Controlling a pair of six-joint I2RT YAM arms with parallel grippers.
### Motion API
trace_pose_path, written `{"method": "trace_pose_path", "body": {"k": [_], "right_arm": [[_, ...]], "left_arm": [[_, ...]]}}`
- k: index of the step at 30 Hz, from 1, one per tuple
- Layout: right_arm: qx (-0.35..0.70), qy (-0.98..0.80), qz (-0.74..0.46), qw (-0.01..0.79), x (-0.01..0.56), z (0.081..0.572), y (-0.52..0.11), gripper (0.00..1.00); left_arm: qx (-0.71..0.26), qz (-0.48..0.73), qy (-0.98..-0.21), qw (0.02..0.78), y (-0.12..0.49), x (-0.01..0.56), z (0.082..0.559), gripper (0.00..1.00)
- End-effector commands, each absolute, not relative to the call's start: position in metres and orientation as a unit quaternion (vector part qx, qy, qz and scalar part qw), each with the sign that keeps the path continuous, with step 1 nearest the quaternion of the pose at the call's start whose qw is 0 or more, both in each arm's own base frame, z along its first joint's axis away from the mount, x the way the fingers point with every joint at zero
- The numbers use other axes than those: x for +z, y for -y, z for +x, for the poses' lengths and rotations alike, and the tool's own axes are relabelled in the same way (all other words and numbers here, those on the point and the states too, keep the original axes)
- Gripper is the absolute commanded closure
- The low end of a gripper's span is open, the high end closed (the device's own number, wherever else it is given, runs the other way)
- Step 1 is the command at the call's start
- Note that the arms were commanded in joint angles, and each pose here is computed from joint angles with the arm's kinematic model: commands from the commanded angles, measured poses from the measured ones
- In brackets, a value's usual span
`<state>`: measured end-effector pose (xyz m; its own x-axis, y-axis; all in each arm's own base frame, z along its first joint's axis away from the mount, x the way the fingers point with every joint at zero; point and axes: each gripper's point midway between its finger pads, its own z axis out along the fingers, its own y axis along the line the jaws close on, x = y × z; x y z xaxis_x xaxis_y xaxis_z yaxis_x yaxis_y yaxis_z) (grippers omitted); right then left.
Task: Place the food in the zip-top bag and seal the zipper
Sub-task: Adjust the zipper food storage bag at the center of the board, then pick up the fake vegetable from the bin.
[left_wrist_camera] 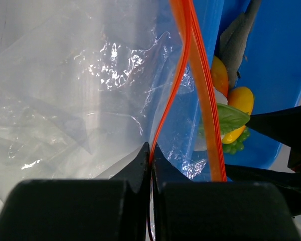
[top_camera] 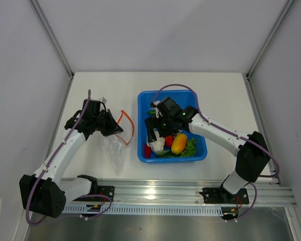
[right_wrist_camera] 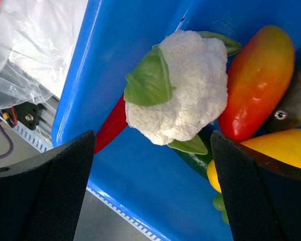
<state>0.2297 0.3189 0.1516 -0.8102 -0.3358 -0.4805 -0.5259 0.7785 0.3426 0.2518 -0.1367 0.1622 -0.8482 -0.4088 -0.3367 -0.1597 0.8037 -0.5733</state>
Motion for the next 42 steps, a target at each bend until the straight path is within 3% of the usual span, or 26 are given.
{"method": "trace_pose_path", "body": {"k": [1, 12, 18, 21, 22, 24, 28, 34, 42], "right_arm": [[0.227, -0.918, -0.253, 0.204, 0.147, 0.232, -0.328, 0.02], [0.156, -0.935, -0.243, 0.207, 0.106, 0.242, -0.32, 0.05], [0.157, -0.94, -0.224, 0.206, 0.089, 0.246, -0.328, 0.15], [0.141, -0.941, -0.222, 0.214, 0.082, 0.252, -0.325, 0.23], [0.138, -0.941, -0.223, 0.216, 0.081, 0.253, -0.325, 0.34], [0.142, -0.938, -0.221, 0.225, 0.085, 0.255, -0.326, 0.43], [0.149, -0.933, -0.218, 0.246, 0.104, 0.259, -0.325, 0.71], [0.165, -0.93, -0.211, 0.253, 0.134, 0.25, -0.319, 1.0], [0.227, -0.909, -0.183, 0.299, 0.211, 0.24, -0.307, 1.0]], "left_arm": [[-0.297, -0.165, -0.911, 0.235, 0.143, 0.164, 0.247, 0.99], [-0.312, -0.152, -0.905, 0.245, 0.145, 0.176, 0.235, 0.99], [-0.324, -0.143, -0.905, 0.235, 0.152, 0.176, 0.228, 1.0], [-0.324, -0.147, -0.904, 0.239, 0.152, 0.176, 0.226, 0.99], [-0.321, -0.149, -0.904, 0.241, 0.15, 0.177, 0.226, 1.0], [-0.32, -0.148, -0.904, 0.242, 0.15, 0.179, 0.225, 0.99], [-0.312, -0.141, -0.905, 0.252, 0.146, 0.186, 0.225, 0.99], [-0.294, -0.119, -0.913, 0.255, 0.142, 0.187, 0.225, 0.99], [-0.311, -0.11, -0.912, 0.244, 0.149, 0.188, 0.221, 0.99]]}}
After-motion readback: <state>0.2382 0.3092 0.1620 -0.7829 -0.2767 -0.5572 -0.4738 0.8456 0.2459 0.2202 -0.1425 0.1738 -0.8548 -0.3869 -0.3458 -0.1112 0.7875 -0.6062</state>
